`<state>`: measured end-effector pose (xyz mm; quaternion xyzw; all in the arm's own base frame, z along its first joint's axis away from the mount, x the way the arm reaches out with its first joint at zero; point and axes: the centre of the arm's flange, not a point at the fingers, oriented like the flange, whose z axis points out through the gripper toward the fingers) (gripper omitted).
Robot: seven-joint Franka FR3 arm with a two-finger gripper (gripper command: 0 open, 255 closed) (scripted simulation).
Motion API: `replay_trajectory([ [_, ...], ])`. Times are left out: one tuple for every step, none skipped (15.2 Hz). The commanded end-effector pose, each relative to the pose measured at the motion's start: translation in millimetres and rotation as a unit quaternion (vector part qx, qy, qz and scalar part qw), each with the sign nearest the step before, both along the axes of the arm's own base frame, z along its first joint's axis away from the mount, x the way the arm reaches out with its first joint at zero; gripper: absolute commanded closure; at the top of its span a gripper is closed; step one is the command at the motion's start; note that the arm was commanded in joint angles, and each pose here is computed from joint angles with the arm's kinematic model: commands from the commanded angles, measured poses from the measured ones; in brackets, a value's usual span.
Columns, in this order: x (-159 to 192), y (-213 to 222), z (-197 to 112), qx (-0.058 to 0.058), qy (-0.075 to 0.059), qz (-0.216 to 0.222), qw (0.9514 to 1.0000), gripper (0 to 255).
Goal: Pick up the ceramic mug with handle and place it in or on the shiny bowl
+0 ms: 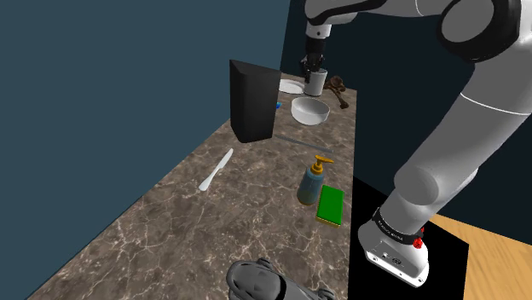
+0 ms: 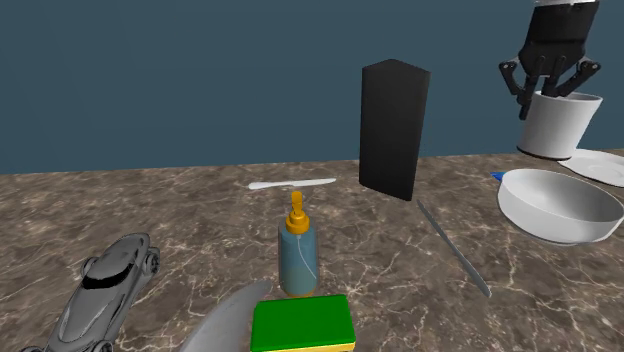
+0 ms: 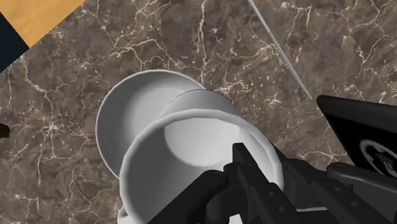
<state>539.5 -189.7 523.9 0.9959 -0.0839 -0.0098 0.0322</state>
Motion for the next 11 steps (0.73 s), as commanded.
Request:
replay_trajectory([
  [9.1, -28.1, 0.3, 0.0, 0.0, 0.001, 1.0, 255],
  [13.0, -40.7, 0.9, 0.0, 0.0, 0.001, 1.0, 255],
  [16.9, -53.2, 1.5, 0.0, 0.0, 0.001, 1.0, 255],
  [20.8, -65.8, 2.1, 0.0, 0.0, 0.001, 1.0, 255],
  [25.9, -82.0, 2.8, 0.0, 0.0, 0.001, 1.0, 255],
  [25.9, -82.0, -2.5, 0.0, 0.0, 0.001, 1.0, 255],
  [25.9, -82.0, -7.7, 0.0, 0.0, 0.001, 1.0, 255],
  [25.8, -82.0, -13.0, 0.0, 0.0, 0.001, 1.0, 255],
  [25.8, -82.0, -18.3, 0.0, 0.0, 0.001, 1.0, 255],
  [25.9, -82.0, -23.6, 0.0, 0.0, 0.001, 1.0, 255],
  [25.9, -82.0, -28.9, 0.0, 0.0, 0.001, 1.0, 255],
])
